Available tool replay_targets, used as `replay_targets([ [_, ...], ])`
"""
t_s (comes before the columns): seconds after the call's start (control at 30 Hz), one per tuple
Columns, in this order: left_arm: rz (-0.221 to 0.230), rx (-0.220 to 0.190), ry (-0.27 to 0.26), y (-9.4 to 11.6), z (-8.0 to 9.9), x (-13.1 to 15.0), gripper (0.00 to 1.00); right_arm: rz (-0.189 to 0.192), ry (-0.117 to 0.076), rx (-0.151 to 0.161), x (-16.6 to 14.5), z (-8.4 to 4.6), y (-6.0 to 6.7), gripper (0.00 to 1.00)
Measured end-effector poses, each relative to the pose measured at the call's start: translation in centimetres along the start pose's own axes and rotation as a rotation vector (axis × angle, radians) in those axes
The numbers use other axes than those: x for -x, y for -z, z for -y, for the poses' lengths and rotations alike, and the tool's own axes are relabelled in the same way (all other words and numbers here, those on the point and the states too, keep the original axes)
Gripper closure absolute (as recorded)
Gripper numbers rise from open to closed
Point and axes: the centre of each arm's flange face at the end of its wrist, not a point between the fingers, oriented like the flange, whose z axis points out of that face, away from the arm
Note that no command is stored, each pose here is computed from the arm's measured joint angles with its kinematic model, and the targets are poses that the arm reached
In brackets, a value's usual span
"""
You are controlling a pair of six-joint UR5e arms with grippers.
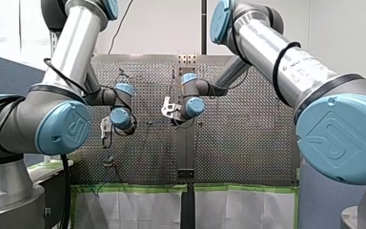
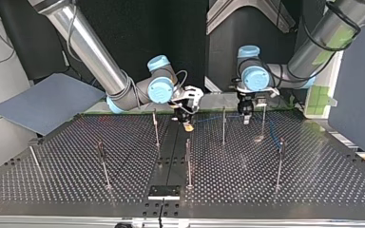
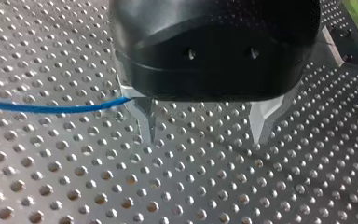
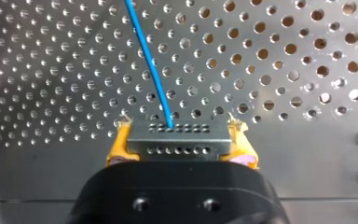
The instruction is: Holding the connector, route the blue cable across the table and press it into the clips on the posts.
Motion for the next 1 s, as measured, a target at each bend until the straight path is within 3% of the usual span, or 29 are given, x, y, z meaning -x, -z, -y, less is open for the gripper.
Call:
replay_targets([
  [0.5, 0.019, -0.043, 0.028, 5.6, 1.3, 0.8, 0.0, 0.017, 0.001, 0.0, 0.2, 0.0, 0.2, 1.0],
  [0.67, 0.036, -0.069, 0.05, 7.8, 2.1, 1.0, 0.0, 0.02, 0.001, -0.006, 0.1, -0.1, 0.2, 1.0],
  [1.0, 0.034, -0.135, 0.03, 12.2, 3.8, 0.6, 0.0, 0.027, -0.01, -0.017, 0.0, -0.4, 0.1, 1.0],
])
